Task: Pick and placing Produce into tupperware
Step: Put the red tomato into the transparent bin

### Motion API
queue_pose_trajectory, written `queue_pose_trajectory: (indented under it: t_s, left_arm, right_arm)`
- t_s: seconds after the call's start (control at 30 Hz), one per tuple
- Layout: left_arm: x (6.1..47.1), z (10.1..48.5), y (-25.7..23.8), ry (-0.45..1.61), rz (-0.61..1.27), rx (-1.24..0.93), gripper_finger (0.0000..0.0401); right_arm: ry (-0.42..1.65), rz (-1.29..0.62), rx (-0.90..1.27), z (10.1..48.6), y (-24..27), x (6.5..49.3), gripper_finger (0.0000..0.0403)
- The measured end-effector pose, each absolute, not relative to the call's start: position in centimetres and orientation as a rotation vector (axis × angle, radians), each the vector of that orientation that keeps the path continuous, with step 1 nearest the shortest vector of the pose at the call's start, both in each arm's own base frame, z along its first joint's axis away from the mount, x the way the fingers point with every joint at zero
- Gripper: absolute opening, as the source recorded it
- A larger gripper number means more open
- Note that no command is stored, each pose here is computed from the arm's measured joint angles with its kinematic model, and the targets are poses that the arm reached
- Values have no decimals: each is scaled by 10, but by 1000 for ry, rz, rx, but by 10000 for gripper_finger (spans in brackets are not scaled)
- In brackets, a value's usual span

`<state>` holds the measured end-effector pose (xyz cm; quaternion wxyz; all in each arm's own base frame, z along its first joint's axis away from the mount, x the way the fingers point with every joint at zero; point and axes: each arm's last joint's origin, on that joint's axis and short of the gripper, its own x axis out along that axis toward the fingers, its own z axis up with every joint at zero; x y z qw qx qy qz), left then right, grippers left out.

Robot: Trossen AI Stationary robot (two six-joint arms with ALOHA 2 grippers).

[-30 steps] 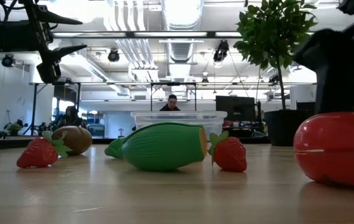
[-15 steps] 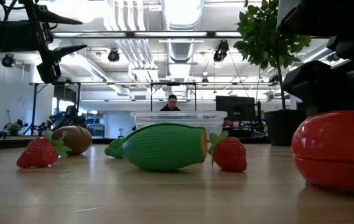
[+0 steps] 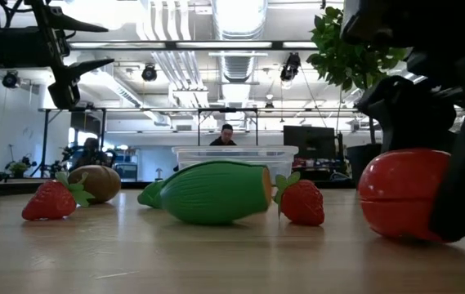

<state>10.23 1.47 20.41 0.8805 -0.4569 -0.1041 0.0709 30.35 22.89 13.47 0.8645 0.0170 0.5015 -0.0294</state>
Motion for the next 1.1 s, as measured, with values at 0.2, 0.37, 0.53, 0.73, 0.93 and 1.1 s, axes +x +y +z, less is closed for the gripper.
queue_pose_trajectory:
  t_s: [0.2,0.37,0.53,0.73,0.93,1.1]
  left_arm:
    - [102,204,15,-218,147,-952,201]
    - [102,204,15,-217,147,-952,201]
    - [102,204,15,-217,148,-952,201]
    - [102,204,15,-217,147,-952,201]
    - [102,204,15,-218,147,-952,201]
    - [102,204,15,-219,147,-952,201]
  right_arm:
    - [917,-136,65,174,214,309,263]
    - [763,-279,40,229,168,312,259]
    - [749,-399,185,249,91,333,264]
    - [871,-422,200,224,24,360,272]
    - [988,-362,136,206,23,369,265]
    - [992,-369,104,202,28,370,290]
